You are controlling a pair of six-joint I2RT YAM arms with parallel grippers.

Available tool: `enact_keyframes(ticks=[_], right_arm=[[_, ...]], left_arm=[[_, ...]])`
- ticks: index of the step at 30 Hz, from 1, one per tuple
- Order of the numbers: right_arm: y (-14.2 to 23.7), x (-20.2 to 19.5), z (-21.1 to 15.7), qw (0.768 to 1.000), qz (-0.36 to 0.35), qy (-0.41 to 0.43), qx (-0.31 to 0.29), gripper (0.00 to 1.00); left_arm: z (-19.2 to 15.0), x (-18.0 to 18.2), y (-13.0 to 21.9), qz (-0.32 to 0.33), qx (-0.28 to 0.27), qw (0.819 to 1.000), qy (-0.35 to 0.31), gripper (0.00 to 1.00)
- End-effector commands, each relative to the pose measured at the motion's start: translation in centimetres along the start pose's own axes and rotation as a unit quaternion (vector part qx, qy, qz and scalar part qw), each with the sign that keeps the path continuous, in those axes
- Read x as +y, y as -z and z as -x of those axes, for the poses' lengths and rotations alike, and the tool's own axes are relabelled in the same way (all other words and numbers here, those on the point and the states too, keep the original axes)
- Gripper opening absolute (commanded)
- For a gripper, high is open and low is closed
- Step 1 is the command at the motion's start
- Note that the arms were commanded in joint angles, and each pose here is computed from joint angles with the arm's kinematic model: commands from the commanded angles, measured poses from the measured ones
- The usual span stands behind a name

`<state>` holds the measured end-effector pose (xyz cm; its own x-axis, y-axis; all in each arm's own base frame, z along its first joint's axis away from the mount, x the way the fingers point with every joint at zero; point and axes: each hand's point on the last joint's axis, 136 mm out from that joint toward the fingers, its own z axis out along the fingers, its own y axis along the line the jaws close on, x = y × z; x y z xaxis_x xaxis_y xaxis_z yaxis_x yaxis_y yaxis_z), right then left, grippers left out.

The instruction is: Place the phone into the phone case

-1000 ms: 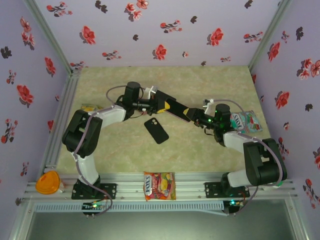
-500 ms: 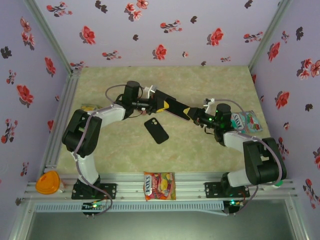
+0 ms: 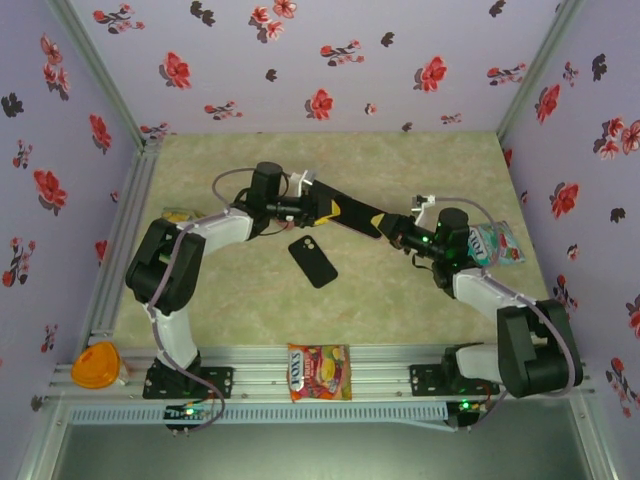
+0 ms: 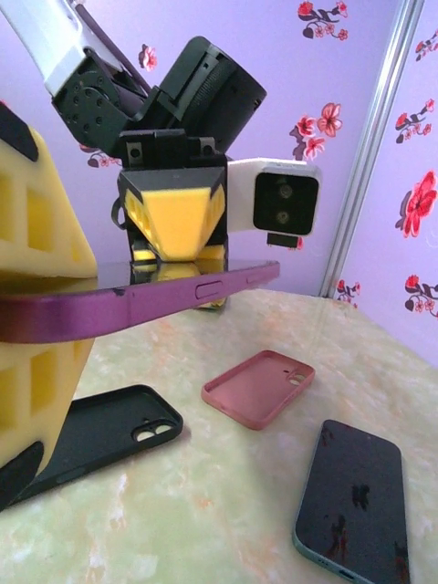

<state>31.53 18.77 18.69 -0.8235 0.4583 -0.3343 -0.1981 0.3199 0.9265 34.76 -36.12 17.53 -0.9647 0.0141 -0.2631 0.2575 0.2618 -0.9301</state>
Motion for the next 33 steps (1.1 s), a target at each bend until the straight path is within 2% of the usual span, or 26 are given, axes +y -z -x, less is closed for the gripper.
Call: enact_keyframes(ticks=[1, 14, 22, 28, 33], right_arm=[[0.2, 1.0, -1.2, 1.0, 0.014, 0.02, 0.015, 0.0], [0.5, 2.1, -1.2, 0.999, 0.035, 0.011, 0.008, 0.0], [0.7, 2.4, -1.3, 0.999, 0.041, 0.007, 0.007, 0.0], [1.1, 2.2, -1.6, 0.999, 0.034, 0.005, 0.006, 0.0], [1.4, 2.1, -1.8, 1.0, 0.029, 0.005, 0.003, 0.0]], left_arm=[[1.1, 0.4, -0.5, 0.009, -0.026, 0.999, -0.016, 0.31], [1.6, 0.6, -0.3, 0.015, -0.046, 0.999, -0.017, 0.39], [2.1, 1.3, 0.4, 0.027, -0.063, 0.998, -0.015, 0.41], [3.5, 2.9, 4.5, 0.072, -0.109, 0.991, -0.017, 0.41], [3.1, 5.7, 8.1, 0.159, -0.123, 0.979, -0.023, 0.4]])
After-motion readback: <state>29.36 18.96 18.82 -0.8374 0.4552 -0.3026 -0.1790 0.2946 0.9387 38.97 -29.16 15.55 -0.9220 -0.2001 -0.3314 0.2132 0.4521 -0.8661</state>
